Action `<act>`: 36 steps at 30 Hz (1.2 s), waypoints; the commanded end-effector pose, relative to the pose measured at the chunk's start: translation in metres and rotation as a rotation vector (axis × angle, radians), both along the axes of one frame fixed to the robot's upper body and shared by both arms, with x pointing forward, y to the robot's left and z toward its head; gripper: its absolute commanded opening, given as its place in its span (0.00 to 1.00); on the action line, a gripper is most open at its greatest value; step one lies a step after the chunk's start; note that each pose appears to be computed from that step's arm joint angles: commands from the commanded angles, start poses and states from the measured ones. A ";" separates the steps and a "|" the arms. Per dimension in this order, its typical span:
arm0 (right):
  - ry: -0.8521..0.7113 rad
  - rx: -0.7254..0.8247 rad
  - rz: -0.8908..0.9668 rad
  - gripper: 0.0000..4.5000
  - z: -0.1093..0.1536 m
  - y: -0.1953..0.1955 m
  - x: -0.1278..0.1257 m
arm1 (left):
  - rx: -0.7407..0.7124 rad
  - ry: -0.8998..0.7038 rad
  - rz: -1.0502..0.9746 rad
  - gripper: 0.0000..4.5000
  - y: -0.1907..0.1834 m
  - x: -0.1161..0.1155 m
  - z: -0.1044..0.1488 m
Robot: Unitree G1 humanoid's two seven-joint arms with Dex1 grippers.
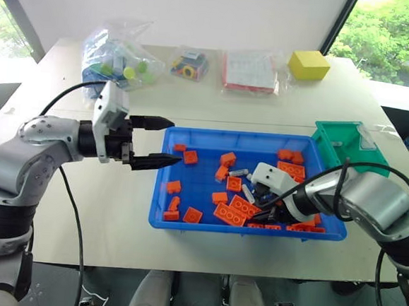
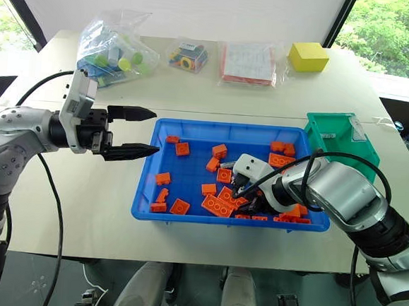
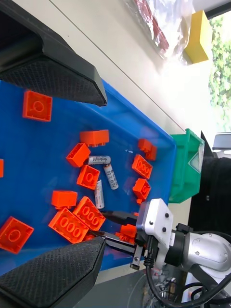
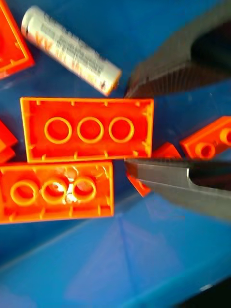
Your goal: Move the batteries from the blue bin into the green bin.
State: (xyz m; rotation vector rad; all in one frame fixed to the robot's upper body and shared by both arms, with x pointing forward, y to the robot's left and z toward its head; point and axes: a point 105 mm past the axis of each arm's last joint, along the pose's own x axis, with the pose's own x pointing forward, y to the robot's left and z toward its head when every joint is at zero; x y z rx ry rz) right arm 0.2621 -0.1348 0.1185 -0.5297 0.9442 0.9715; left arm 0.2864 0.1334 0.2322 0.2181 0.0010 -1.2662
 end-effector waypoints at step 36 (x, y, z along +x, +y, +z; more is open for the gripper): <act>-0.363 0.023 -0.293 0.75 0.063 -0.083 0.093 | 0.001 -0.061 -0.038 1.00 -0.007 0.005 0.014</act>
